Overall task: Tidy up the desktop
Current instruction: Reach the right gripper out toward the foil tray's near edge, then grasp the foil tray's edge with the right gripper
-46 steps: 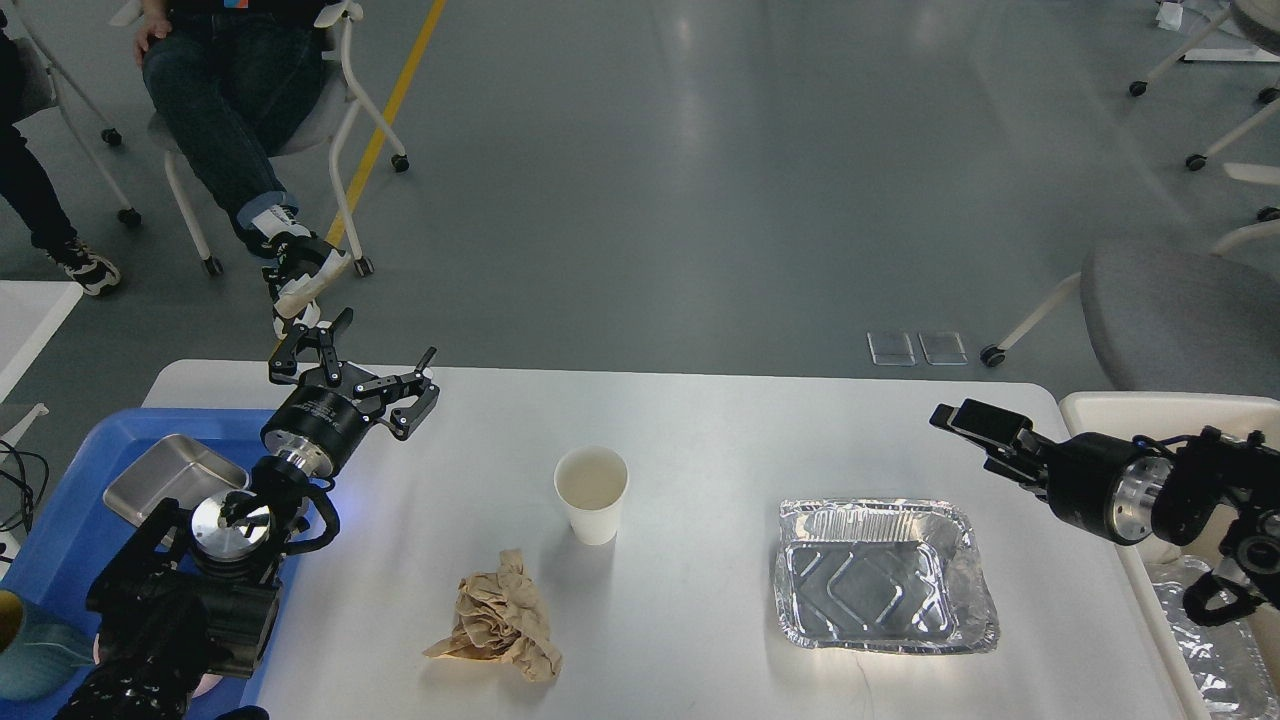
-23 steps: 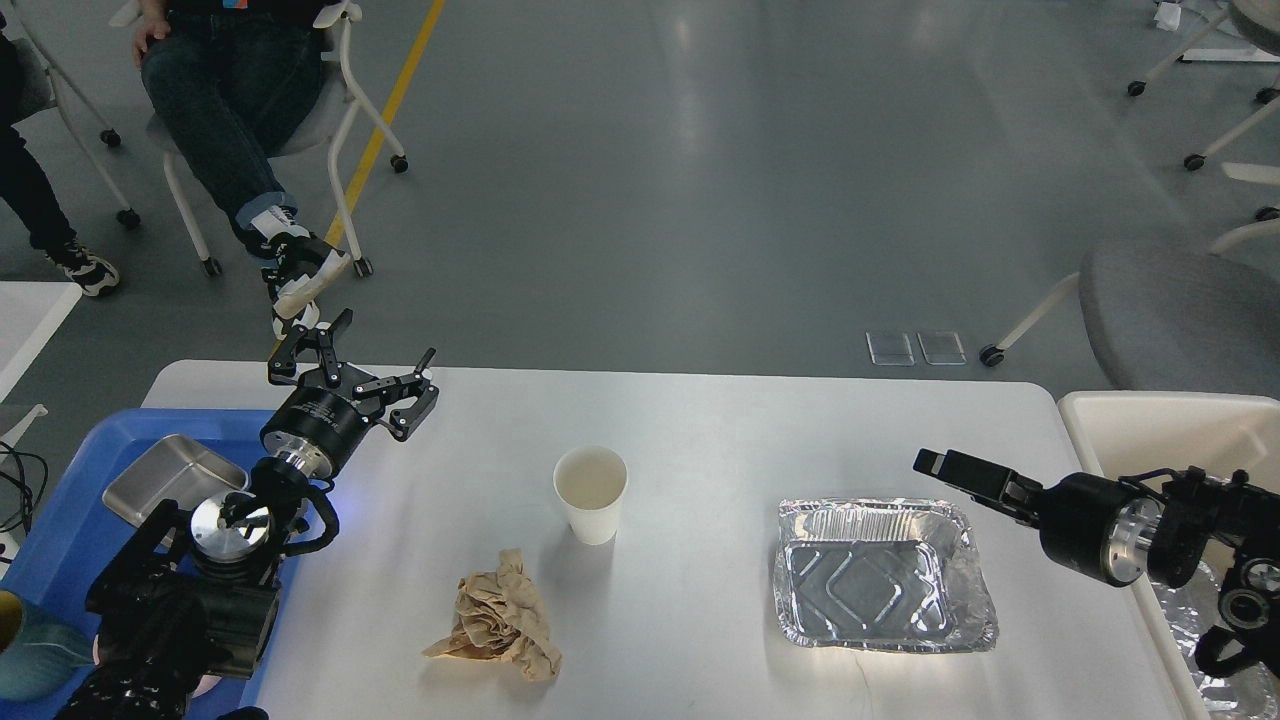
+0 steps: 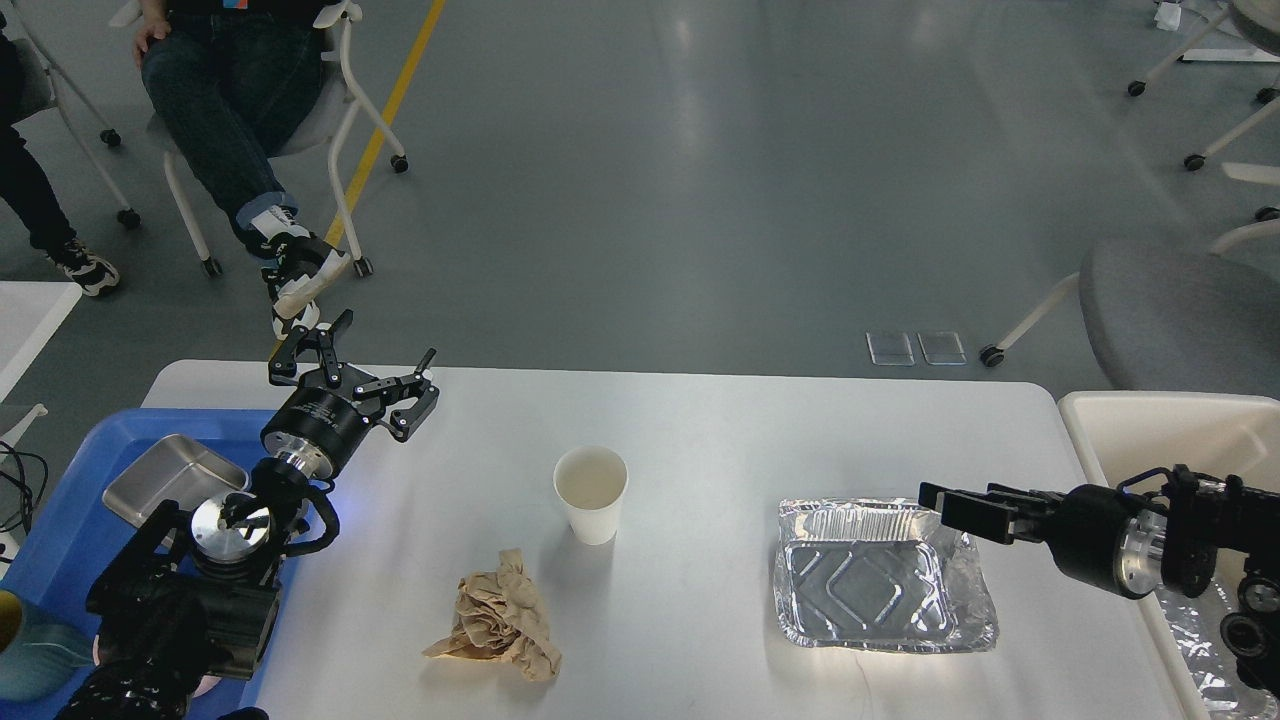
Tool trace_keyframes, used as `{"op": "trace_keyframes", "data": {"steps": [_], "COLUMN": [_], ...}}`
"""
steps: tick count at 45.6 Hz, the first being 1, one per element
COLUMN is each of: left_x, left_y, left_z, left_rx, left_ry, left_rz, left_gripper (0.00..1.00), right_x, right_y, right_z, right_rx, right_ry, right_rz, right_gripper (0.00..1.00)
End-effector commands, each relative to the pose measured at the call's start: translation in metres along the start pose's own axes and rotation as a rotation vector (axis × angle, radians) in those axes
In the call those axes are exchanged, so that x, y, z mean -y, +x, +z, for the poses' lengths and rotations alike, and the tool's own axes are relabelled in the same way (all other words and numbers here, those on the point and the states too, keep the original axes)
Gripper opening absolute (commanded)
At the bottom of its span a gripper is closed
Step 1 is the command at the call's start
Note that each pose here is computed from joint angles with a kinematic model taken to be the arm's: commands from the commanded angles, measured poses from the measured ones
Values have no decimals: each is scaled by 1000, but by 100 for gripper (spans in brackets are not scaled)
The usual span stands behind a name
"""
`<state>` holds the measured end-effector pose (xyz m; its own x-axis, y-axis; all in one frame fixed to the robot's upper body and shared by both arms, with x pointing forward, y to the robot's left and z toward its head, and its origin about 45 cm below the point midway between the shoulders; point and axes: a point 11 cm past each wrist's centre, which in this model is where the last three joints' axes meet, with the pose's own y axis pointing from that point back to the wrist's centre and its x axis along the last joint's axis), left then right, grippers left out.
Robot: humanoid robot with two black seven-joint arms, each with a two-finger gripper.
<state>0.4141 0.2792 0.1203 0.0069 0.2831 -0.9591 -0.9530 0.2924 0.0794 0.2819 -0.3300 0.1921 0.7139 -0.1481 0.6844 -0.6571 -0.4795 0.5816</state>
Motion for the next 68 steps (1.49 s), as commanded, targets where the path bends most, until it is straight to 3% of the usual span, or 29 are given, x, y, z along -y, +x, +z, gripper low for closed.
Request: {"op": "trace_keyframes", "data": {"steps": [1,21,50,68], "left_x": [0,-2,-12,-14], "left_y": [0,2,13,15], "left_z": [0,-2,3,3], "left_rx": [1,-2,3,1], "left_ry": [1,1,-7,-9], "left_rz": [0,1,27,33], "left_gripper": [100,100,100,100], "right_x": [-4,3,44,43], "right_y": [-3,-26,-56,-51], "right_z": [9,40,41,46], "right_rx": [-46,-13,51,43], "right_ry": [-43,-140,-126,-142], "right_rz": [-40,-113,-183,-178], "right_gripper": [98,100,100,100]}}
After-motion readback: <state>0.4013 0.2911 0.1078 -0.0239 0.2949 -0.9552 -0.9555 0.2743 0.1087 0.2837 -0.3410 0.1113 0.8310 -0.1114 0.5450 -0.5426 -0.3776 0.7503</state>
